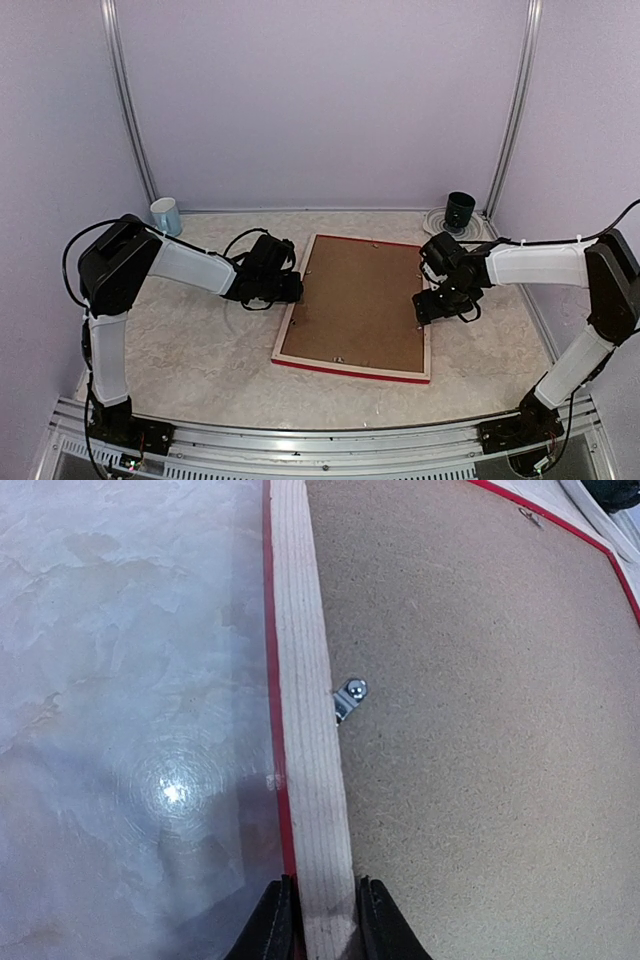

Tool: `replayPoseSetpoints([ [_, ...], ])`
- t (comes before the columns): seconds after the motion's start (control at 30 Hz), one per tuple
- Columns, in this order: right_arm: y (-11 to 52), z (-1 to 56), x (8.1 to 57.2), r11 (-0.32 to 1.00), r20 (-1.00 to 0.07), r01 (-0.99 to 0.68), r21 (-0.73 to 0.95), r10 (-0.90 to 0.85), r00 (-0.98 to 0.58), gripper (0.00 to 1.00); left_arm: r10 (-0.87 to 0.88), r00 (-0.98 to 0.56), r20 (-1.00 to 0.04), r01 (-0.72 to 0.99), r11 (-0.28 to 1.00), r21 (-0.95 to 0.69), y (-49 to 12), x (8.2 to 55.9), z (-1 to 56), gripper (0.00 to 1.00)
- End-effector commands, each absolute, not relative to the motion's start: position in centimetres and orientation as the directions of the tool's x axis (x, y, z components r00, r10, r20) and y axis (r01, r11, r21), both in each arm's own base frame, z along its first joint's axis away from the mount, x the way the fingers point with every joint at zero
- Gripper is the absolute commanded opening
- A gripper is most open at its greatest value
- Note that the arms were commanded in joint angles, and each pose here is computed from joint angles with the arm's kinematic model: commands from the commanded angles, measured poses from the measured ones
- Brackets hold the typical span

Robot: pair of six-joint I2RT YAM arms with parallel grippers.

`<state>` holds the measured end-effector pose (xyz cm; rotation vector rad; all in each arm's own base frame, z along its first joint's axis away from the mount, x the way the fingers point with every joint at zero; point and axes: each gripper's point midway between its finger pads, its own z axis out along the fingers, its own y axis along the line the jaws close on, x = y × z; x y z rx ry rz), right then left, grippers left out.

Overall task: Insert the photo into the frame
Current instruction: Press the fastener onto the backboard.

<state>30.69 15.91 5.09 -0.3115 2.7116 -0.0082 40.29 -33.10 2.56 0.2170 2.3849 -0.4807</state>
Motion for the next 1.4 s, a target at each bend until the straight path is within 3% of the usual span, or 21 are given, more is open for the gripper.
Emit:
replayPoseSetpoints([
  [0.0, 14.4, 4.8, 29.9, 0.977, -0.381, -0.173, -0.124, -0.208, -0.901, 0.82, 0.089, -0.829, -0.552, 0.276, 0.924, -0.264, -31.9, 37.5, -1.5, 0.23],
  [0.33, 14.2, 3.0, 29.8, 0.967, -0.348, -0.177, -0.184, -0.232, -0.908, 0.82, 0.086, -0.829, -0.553, 0.274, 0.924, -0.267, -31.9, 37.5, -1.4, 0.25],
  [0.73, 14.8, 2.5, 30.3, 0.959, -0.322, -0.192, -0.209, -0.253, -0.912, 0.82, 0.072, -0.814, -0.576, 0.265, 0.929, -0.259, -31.5, 37.7, -0.7, 0.44],
  [1.37, 14.7, 2.7, 27.3, 0.901, -0.155, -0.323, -0.288, -0.377, -0.913, 0.82, 0.073, -0.755, -0.651, 0.317, 0.91, -0.267, -32.6, 37.4, 2.2, 0.45],
])
